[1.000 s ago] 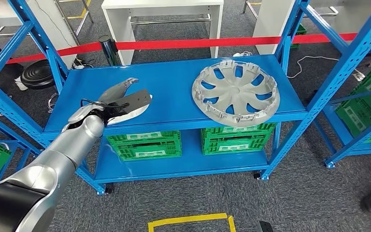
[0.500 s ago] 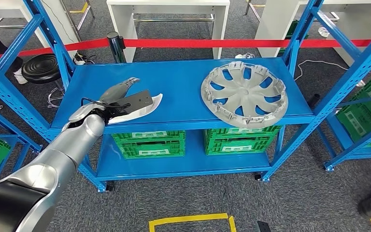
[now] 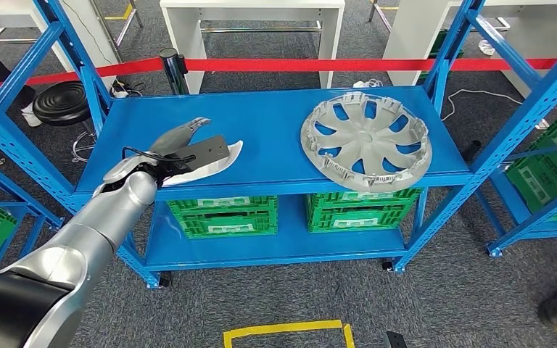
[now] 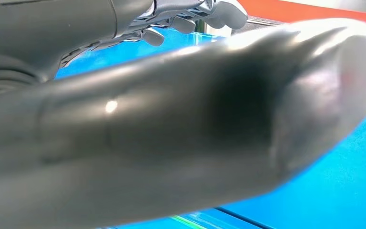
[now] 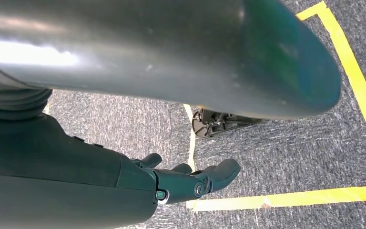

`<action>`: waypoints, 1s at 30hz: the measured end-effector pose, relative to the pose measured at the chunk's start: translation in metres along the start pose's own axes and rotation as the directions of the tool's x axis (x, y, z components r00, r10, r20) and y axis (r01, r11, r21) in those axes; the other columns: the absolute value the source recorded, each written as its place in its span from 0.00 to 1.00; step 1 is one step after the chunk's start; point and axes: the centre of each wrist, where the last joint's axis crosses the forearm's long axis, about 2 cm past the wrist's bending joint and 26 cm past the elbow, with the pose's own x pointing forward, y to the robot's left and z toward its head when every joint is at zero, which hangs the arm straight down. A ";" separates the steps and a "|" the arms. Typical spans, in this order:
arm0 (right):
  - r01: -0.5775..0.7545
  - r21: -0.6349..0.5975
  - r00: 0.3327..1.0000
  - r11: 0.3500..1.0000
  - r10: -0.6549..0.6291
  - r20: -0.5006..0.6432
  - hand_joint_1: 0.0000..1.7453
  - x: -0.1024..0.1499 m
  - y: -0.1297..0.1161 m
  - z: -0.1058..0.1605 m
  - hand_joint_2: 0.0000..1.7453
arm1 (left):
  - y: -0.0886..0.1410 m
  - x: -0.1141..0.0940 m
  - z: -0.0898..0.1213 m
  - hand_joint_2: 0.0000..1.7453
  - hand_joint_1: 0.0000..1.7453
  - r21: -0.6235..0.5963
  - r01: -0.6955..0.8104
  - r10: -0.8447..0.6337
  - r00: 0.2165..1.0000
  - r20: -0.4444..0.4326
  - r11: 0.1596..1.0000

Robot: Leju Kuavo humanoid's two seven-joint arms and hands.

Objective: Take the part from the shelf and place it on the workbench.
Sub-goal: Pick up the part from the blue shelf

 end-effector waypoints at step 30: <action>-0.018 -0.008 1.000 1.000 0.018 -0.022 0.00 0.000 0.000 0.000 0.00 | -0.023 -0.033 0.012 1.00 0.00 -0.139 0.137 -0.163 0.968 -0.192 0.981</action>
